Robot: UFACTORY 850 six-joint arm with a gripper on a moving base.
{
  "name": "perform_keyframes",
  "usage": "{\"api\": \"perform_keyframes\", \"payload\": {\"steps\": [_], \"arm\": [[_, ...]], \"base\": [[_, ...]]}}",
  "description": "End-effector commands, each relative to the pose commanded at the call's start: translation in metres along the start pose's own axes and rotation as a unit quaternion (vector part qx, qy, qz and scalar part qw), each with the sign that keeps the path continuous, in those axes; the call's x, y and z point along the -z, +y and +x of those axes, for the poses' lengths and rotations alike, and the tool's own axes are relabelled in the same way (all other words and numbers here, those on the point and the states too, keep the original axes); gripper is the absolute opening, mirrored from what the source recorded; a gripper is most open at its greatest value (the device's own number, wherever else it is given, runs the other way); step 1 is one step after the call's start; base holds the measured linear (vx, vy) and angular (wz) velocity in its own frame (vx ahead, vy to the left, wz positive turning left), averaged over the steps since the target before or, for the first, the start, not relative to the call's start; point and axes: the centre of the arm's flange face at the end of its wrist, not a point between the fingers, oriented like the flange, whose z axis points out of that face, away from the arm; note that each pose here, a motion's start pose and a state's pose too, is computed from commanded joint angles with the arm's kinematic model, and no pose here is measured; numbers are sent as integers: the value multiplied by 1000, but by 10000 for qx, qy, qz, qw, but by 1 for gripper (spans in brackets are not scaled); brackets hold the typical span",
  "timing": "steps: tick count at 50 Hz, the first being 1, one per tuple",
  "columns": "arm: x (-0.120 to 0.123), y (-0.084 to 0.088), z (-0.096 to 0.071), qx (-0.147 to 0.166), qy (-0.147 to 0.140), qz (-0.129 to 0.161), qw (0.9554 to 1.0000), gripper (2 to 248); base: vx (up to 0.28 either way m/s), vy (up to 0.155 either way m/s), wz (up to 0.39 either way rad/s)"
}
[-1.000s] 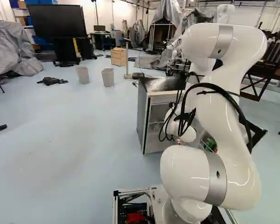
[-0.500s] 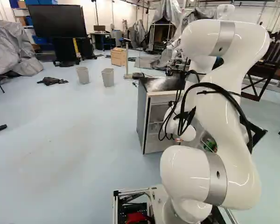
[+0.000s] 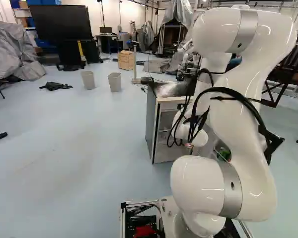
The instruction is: Grab a drink from the fridge
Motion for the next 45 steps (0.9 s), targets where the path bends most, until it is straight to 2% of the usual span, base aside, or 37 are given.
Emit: {"api": "perform_keyframes", "payload": {"steps": [22, 45], "arm": [[30, -24, 30, 140, 104, 256, 9995, 26], [76, -53, 59, 306, 245, 610, 9974, 26]], "base": [[0, 0, 0], [0, 0, 0]]}}
